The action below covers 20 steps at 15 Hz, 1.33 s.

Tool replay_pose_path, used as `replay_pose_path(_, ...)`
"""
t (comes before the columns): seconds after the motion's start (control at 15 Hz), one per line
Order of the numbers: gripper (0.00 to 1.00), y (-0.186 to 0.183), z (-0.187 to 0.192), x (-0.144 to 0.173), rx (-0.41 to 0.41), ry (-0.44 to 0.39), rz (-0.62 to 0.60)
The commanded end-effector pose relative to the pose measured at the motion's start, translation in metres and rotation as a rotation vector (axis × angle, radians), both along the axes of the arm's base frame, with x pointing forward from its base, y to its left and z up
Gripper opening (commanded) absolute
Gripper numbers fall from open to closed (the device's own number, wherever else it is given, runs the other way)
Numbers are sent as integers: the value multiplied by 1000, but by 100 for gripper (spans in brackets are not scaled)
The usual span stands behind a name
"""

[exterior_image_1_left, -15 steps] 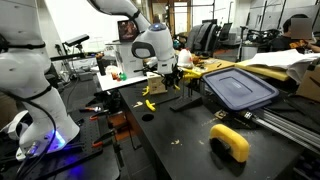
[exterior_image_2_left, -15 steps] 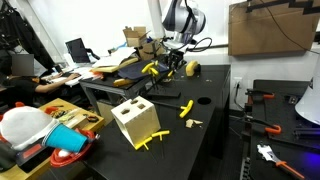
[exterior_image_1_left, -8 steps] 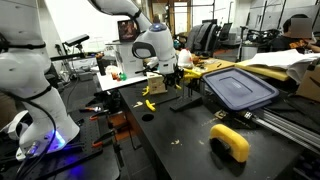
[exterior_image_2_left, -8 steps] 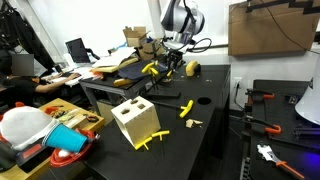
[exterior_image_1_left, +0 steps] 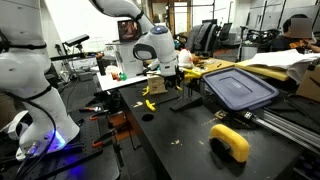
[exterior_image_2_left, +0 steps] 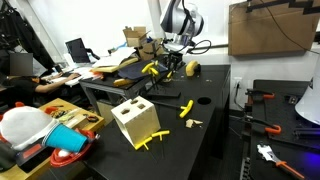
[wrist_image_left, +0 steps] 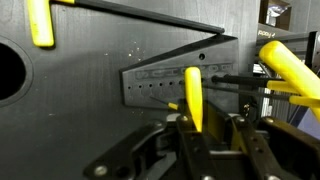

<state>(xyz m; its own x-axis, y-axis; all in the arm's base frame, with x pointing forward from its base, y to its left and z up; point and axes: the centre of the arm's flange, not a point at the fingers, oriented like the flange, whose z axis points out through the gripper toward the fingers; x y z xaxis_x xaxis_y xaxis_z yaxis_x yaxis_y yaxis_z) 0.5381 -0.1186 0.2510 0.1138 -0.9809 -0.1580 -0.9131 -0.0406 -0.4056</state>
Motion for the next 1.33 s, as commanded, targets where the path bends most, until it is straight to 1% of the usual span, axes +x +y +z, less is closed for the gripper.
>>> replay_pose_path(0.0, 5, -3, -3, 5, 1, -29, 6)
replay_pose_path(0.47, 5, -1, -7, 9, 7, -27, 8)
replay_pose_path(1.27, 5, 7, -10, 5, 47, 9, 11)
